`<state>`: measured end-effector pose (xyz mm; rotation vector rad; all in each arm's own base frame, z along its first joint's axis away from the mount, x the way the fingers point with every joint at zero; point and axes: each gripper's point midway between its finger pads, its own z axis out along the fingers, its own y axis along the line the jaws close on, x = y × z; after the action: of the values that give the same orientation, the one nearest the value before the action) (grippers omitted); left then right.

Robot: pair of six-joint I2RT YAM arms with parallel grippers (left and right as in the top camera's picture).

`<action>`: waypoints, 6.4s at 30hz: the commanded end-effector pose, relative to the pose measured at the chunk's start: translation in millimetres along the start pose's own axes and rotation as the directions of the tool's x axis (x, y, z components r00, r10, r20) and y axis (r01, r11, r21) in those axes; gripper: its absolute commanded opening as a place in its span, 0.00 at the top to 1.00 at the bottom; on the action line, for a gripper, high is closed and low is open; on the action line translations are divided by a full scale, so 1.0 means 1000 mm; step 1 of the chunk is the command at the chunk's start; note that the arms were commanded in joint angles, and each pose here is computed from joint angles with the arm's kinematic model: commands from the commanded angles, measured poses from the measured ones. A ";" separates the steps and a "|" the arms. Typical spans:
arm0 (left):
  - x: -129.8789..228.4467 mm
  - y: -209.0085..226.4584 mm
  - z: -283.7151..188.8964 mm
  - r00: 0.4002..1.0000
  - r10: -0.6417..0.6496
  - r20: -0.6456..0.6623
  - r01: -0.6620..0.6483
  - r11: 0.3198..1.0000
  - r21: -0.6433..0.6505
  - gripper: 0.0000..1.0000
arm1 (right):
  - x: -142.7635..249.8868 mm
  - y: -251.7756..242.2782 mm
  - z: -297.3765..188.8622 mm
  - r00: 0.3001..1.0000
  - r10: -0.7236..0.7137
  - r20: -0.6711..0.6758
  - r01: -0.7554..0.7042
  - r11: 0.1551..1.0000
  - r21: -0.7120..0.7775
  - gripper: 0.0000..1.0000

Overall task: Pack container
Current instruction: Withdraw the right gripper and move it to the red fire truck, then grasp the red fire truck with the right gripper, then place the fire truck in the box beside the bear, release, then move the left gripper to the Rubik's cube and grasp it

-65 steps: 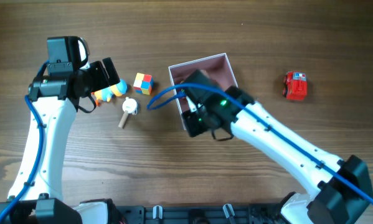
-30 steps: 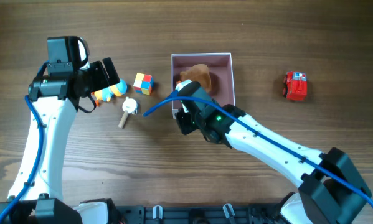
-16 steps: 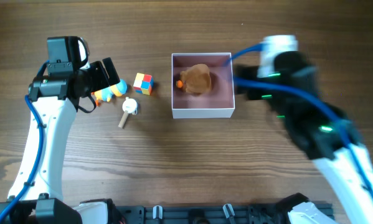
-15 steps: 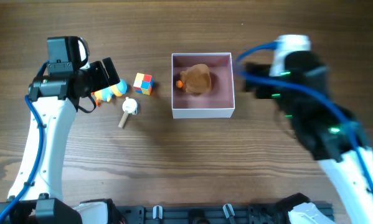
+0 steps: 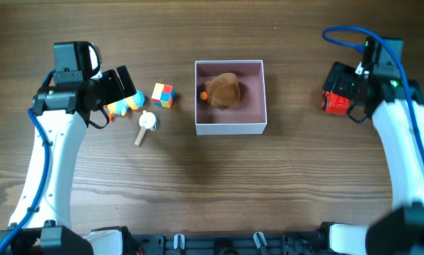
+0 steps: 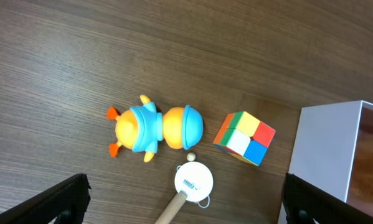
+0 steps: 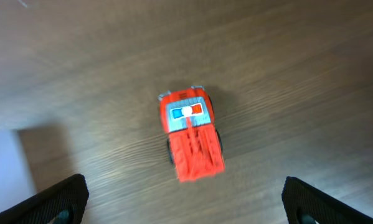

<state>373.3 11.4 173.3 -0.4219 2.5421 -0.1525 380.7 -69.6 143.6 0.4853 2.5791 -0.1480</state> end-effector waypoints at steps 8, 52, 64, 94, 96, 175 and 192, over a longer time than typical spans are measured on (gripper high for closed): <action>-0.008 -0.003 -0.005 1.000 0.017 0.025 -0.017 1.000 0.000 0.00 | 0.029 -0.005 0.065 0.969 -0.186 -0.160 0.184 0.983 -0.029 0.02; -0.008 -0.003 -0.005 1.000 0.017 0.025 -0.017 1.000 0.000 0.00 | 0.039 -0.014 0.106 0.957 -0.202 -0.210 0.214 0.976 0.038 0.47; -0.008 -0.003 -0.005 1.000 0.017 0.025 -0.017 1.000 0.000 0.00 | 0.015 0.002 0.077 0.971 -0.198 -0.132 0.196 0.980 -0.029 0.64; -0.008 -0.003 -0.005 1.000 0.017 0.025 -0.017 1.000 0.000 0.00 | 0.063 0.224 -0.037 0.973 -0.226 0.051 0.231 0.934 -0.272 0.89; -0.008 -0.003 -0.005 1.000 0.017 0.025 -0.017 1.000 0.000 0.00 | 0.065 0.227 -0.024 0.972 -0.230 0.040 0.232 0.938 -0.257 0.89; 0.010 -0.096 0.003 0.940 0.341 -0.027 -0.341 0.940 -0.002 0.00 | 0.027 -0.080 -0.011 0.868 0.441 -0.226 -0.452 0.892 0.005 0.00; 0.037 -0.098 0.076 0.830 0.531 -0.172 -0.535 0.845 0.029 0.00 | 0.026 -0.080 -0.011 0.869 0.441 -0.223 -0.452 0.892 0.004 0.00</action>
<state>399.7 -91.7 100.1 0.2850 2.7863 0.0471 324.1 -134.9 145.2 1.1112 2.5839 0.1154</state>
